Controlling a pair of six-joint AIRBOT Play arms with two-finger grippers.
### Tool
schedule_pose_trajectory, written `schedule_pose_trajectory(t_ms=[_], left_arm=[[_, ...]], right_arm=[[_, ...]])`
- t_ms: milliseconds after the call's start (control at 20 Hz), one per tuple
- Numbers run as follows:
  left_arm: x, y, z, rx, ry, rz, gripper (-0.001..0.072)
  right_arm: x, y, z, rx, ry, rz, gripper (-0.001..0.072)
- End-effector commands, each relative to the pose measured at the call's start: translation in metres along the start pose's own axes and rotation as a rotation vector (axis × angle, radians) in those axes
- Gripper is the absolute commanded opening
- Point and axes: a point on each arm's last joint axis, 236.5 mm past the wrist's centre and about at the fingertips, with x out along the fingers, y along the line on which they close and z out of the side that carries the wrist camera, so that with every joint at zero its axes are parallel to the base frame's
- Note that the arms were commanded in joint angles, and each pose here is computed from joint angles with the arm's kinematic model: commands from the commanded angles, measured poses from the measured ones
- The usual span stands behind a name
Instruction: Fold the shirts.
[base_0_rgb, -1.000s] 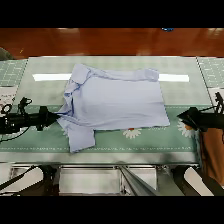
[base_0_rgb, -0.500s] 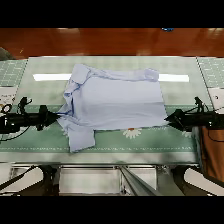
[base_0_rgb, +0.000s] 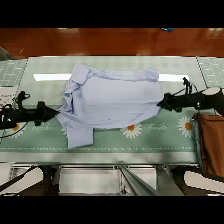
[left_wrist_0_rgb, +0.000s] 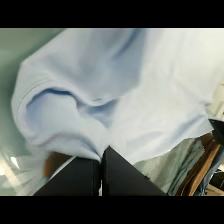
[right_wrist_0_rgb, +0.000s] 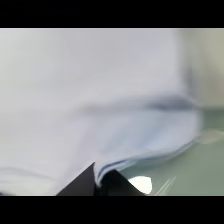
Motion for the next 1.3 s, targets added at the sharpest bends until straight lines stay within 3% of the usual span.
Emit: schedule_pose_trajectory(t_ms=[0,250,400,550,700,900,1050,1250], left_arm=[[-0.040,-0.071,0.034,0.164,-0.092,-0.089,0.0018],[-0.150,-0.224,0.096,0.399,-0.439,-0.161,0.0017],[-0.210,-0.306,0.072,0.632,-0.527,-0.186,0.0017],[-0.264,-0.358,0.037,0.816,-0.679,-0.144,0.0017],[-0.307,-0.369,-0.002,0.931,-0.837,0.021,0.0017],[-0.374,-0.351,-0.061,0.944,-1.110,0.296,0.0017],[-0.403,-0.348,-0.123,1.033,-1.215,0.332,0.0017],[-0.430,-0.316,-0.162,1.005,-1.231,0.299,0.0018]], right_arm=[[-0.065,0.076,0.047,-0.213,-0.117,0.039,0.0027],[-0.237,0.226,0.104,-0.536,-0.516,0.066,0.0026],[-0.325,0.296,0.071,-0.716,-0.676,0.075,0.0027],[-0.386,0.321,0.024,-0.840,-0.830,-0.003,0.0026],[-0.427,0.316,-0.025,-0.888,-0.934,-0.142,0.0027],[-0.460,0.315,-0.081,-0.881,-1.028,-0.189,0.0027],[-0.464,0.299,-0.108,-0.849,-1.017,-0.244,0.0027],[-0.471,0.289,-0.125,-0.795,-1.030,-0.267,0.0027]])
